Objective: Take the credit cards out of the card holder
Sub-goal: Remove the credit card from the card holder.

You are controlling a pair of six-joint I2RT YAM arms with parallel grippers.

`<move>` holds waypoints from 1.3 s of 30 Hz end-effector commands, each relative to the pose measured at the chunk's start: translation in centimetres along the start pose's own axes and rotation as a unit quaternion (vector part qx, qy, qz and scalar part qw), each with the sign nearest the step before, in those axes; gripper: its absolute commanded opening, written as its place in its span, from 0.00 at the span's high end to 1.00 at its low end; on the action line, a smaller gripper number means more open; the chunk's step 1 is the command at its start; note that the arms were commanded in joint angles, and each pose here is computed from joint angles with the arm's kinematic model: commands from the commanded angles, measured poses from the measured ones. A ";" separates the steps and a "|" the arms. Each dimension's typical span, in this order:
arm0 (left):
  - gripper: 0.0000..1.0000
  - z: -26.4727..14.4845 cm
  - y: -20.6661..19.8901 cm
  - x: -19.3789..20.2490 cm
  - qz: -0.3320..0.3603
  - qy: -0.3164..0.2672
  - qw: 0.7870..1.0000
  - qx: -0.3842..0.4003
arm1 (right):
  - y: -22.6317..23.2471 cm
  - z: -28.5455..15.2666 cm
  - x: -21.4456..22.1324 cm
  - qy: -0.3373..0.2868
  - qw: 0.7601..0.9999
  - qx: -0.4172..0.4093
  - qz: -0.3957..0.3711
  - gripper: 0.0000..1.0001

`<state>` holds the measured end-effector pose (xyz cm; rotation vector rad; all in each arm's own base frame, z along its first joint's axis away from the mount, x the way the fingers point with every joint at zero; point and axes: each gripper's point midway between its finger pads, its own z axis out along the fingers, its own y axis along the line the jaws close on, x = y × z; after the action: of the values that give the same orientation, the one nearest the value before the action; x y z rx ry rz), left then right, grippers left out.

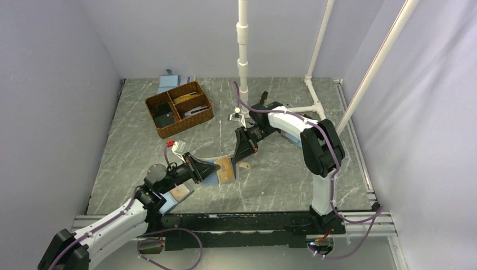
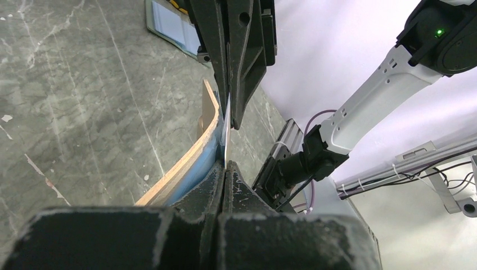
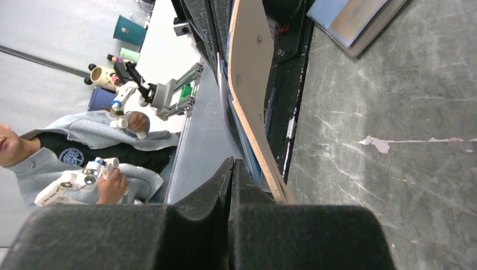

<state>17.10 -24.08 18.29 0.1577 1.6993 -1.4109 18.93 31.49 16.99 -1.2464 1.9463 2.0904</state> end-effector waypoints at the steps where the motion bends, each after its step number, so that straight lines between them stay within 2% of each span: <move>1: 1.00 -0.2 -0.7 -0.5 0.012 -0.011 1.000 0.020 | 0.2 -0.3 -0.7 -0.002 0.999 0.003 -0.036 1.00; 2: 1.00 -0.3 -0.8 -0.4 0.014 -0.007 1.000 0.023 | 0.5 -0.2 -0.7 -0.001 0.999 0.000 -0.044 1.00; 4: 1.00 -0.3 -0.8 -0.1 0.024 0.004 0.999 0.024 | 1.1 -0.3 -0.5 0.010 0.998 0.003 -0.063 0.87; 7: 1.00 -0.3 -0.8 0.3 0.044 0.034 0.998 0.019 | 2.0 -0.6 -0.5 0.028 0.993 0.008 -0.112 0.74; 12: 1.00 -0.9 -1.2 0.5 0.076 0.068 0.995 0.013 | 2.1 -1.3 0.2 0.061 0.987 0.037 -0.143 0.67; 16: 1.00 -1.3 -1.8 0.7 0.085 0.077 0.993 0.024 | 0.1 -1.7 -0.2 0.071 0.979 0.107 -0.159 0.63; 19: 1.00 -1.4 -2.4 0.8 0.085 0.079 0.992 0.041 | -1.0 -2.0 0.2 0.079 0.973 0.146 -0.159 0.54; 21: 1.00 -1.4 -2.7 0.9 0.085 0.084 0.992 0.049 | -1.0 -1.9 0.3 0.080 0.975 0.139 -0.155 0.49; 29: 1.00 -0.8 -3.2 1.0 0.080 0.090 0.990 0.069 | -0.1 0.2 1.6 0.113 0.975 0.095 -0.165 0.48; 39: 1.00 -1.0 -3.1 0.7 0.080 0.081 0.991 0.066 | -0.1 1.3 2.4 0.135 0.974 0.080 -0.161 0.52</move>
<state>14.03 -24.52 16.79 0.4627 1.8078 -1.4037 16.28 30.91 14.66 -1.7097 1.8799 1.6701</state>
